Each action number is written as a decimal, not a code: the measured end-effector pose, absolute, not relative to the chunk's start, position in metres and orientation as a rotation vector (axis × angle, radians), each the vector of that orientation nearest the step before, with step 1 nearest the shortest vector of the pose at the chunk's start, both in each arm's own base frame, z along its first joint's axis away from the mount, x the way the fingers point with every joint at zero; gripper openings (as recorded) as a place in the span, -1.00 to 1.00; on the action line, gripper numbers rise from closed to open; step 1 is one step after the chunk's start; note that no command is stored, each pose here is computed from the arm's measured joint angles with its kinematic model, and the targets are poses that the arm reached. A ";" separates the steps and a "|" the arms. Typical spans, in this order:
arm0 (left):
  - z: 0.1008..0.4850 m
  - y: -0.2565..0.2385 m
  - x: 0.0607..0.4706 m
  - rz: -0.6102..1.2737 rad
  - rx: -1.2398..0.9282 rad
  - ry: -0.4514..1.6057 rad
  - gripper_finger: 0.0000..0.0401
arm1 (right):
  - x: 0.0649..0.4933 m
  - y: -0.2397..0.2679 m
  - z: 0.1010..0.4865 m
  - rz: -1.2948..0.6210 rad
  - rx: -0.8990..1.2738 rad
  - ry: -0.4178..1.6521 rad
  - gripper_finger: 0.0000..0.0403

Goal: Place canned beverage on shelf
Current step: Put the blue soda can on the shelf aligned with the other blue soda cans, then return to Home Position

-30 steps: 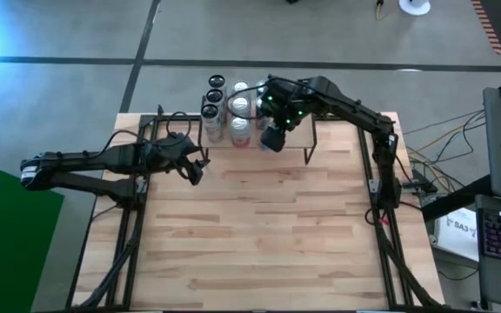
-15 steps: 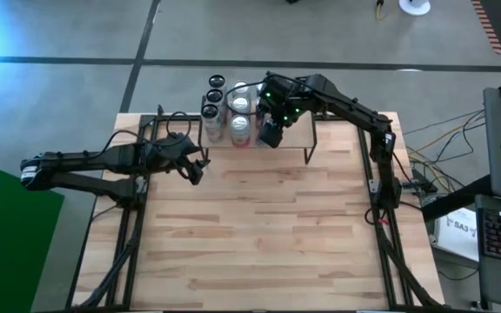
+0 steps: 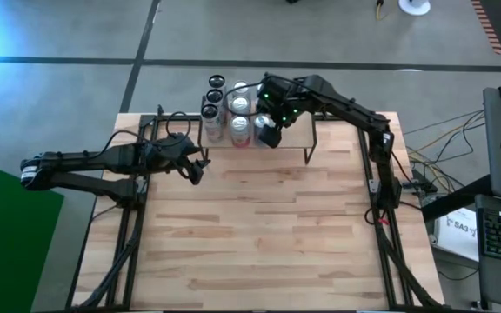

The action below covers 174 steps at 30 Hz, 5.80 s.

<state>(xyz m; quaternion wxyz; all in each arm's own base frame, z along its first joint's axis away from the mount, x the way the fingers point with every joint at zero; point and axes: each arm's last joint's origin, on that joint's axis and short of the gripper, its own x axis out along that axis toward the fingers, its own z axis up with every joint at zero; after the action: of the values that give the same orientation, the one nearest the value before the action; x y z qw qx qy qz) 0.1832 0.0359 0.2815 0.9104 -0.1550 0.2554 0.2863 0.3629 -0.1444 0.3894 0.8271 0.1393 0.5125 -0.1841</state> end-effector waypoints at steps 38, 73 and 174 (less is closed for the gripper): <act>0.221 0.023 0.162 0.570 -0.432 0.545 0.29 | 0.339 -0.027 0.330 -0.765 0.480 0.525 0.17; 0.237 0.023 0.162 0.524 -0.378 0.449 0.29 | 0.377 -0.031 0.229 -1.049 0.302 0.206 0.17; 0.184 0.009 0.095 0.137 -0.078 -0.175 -1.00 | 0.134 0.000 0.168 0.170 0.305 0.027 -0.96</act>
<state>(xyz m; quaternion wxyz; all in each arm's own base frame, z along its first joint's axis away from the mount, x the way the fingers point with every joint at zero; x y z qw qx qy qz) 0.0946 0.0095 0.1845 0.9931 -0.0387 -0.0875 0.0683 0.1339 -0.0002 0.1677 0.9847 0.1517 0.0136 0.0847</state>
